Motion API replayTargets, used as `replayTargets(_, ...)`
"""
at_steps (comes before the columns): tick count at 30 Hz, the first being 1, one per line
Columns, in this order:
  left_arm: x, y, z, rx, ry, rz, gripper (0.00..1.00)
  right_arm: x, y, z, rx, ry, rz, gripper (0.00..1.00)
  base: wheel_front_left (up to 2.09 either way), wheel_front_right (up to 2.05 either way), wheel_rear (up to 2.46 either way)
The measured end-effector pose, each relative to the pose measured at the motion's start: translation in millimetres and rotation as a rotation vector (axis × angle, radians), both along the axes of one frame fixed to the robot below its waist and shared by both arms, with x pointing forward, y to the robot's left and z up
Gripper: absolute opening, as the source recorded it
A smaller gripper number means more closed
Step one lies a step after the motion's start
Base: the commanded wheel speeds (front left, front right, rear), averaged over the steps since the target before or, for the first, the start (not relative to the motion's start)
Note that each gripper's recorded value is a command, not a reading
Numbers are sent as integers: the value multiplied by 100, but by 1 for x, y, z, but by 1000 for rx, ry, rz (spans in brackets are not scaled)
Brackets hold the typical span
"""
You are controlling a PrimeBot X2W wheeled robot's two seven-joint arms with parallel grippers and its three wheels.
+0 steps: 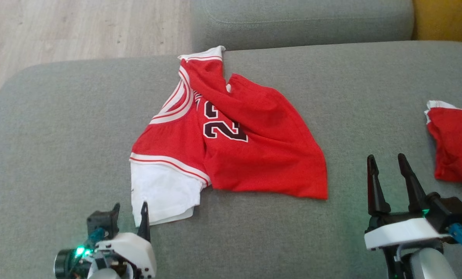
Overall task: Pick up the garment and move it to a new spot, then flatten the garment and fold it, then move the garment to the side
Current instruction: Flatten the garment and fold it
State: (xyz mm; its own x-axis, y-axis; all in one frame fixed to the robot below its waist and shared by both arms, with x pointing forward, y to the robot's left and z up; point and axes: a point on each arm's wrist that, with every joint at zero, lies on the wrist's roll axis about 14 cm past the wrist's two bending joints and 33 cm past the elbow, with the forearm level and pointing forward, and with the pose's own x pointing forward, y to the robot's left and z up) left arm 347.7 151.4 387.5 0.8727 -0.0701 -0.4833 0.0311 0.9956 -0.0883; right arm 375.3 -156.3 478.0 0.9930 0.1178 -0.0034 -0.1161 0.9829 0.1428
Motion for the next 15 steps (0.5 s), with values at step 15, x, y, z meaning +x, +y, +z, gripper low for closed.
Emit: replayTargets(15, -15, -12, -36, 13, 210, -90, 100, -6, -19, -9, -5, 29, -57, 100, 0, 0, 0)
